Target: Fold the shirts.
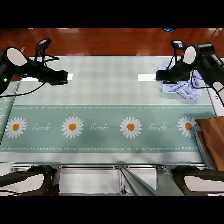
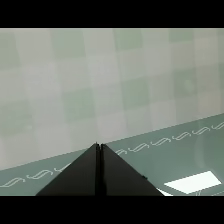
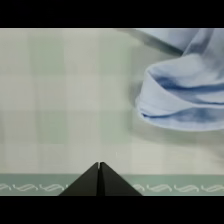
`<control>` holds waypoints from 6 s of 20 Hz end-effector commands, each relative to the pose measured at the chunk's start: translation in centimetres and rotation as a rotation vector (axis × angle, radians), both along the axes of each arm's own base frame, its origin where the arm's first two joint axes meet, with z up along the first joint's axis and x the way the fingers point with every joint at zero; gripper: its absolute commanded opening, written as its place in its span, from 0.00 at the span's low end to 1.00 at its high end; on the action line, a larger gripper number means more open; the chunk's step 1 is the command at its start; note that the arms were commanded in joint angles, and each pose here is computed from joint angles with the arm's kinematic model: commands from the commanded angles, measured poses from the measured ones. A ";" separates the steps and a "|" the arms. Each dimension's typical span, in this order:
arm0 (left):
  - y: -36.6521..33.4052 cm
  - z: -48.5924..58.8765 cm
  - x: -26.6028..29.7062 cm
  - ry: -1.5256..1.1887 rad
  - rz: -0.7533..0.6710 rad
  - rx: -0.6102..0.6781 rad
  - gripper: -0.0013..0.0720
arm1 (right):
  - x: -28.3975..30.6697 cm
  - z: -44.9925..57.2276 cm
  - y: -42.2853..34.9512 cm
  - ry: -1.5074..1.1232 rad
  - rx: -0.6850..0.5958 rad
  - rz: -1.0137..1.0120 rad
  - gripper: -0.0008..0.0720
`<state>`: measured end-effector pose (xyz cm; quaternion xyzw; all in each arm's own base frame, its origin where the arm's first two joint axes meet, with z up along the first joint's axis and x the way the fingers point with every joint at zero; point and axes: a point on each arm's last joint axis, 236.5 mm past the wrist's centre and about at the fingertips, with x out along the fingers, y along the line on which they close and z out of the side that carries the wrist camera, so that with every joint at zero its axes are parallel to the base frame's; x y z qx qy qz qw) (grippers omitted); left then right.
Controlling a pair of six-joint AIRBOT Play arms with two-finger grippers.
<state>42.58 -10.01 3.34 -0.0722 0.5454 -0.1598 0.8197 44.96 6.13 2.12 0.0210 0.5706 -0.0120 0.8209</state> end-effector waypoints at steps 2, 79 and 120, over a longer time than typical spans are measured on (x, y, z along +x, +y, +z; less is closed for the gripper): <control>0.1 -0.5 0.5 0.012 0.051 -0.017 0.72 | 5.8 3.1 -1.2 -0.277 -0.083 0.039 0.59; -4.6 -0.6 -13.0 -0.012 -0.107 -0.676 0.71 | -18.3 -4.0 0.7 0.108 0.573 -0.084 0.57; -3.9 1.5 -12.2 0.091 -0.180 -0.763 0.04 | -15.4 -2.9 21.8 0.165 0.652 0.336 0.05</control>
